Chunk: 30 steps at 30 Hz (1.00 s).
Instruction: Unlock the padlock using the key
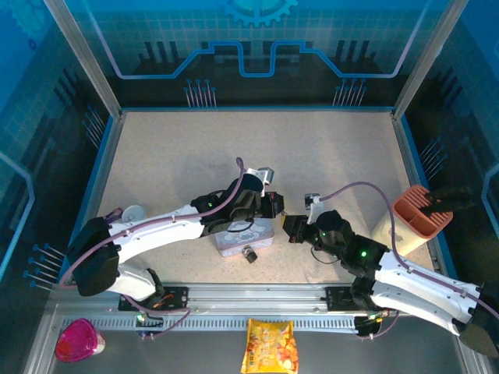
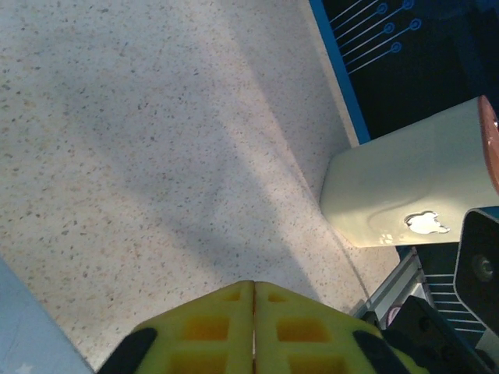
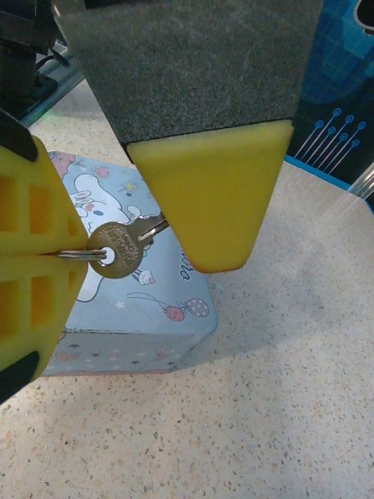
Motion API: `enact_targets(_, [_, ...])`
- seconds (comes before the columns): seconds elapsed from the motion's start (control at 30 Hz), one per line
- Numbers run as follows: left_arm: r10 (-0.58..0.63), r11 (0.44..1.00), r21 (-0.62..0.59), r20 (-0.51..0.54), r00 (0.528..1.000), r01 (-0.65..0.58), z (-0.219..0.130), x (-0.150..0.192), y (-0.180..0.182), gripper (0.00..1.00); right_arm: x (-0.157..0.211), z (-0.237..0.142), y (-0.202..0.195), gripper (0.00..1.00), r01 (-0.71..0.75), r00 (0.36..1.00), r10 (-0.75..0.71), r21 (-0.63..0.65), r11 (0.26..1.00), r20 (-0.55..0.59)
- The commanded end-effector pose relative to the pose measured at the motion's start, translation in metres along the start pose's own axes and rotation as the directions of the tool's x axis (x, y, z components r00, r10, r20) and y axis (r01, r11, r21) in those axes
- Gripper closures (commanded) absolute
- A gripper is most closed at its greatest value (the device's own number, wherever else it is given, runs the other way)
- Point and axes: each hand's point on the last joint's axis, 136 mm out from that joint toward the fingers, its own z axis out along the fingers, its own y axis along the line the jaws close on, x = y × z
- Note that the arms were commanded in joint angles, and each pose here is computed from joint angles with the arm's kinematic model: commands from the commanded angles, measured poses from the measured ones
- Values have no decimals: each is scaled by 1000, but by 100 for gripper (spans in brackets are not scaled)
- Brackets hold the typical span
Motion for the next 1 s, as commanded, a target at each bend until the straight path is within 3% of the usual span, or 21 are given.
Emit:
enact_targets(0.0, [17, 1000, 25, 17, 1000, -17, -1, -6, -11, 97, -5, -6, 7, 74, 0, 1000, 1, -25, 1000, 26])
enact_targets(0.07, [48, 998, 26, 44, 998, -50, -6, -12, -12, 97, -12, -12, 2, 45, -16, 998, 16, 3, 1000, 59])
enact_targets(0.17, [99, 994, 31, 90, 991, -102, -19, -26, -13, 97, -25, -23, 9, 30, 33, 991, -28, -37, 999, 131])
enact_targets(0.3, [142, 980, 114, 174, 974, -163, -33, -41, -29, 98, -41, -39, 24, 26, 43, 967, 5, -181, 982, 256])
enact_targets(0.47, [151, 958, 212, 210, 966, -196, -52, -49, -57, 99, -60, -61, 35, 25, -18, 916, 148, -333, 943, 372])
enact_targets(0.77, [169, 908, 342, 227, 959, -241, -68, -45, -82, 100, -57, -66, 67, 19, 105, 938, 52, -423, 900, 343])
enact_targets(0.97, [168, 893, 378, 225, 960, -245, -80, -37, -85, 100, -60, -66, 74, 26, 116, 937, 65, -482, 868, 342])
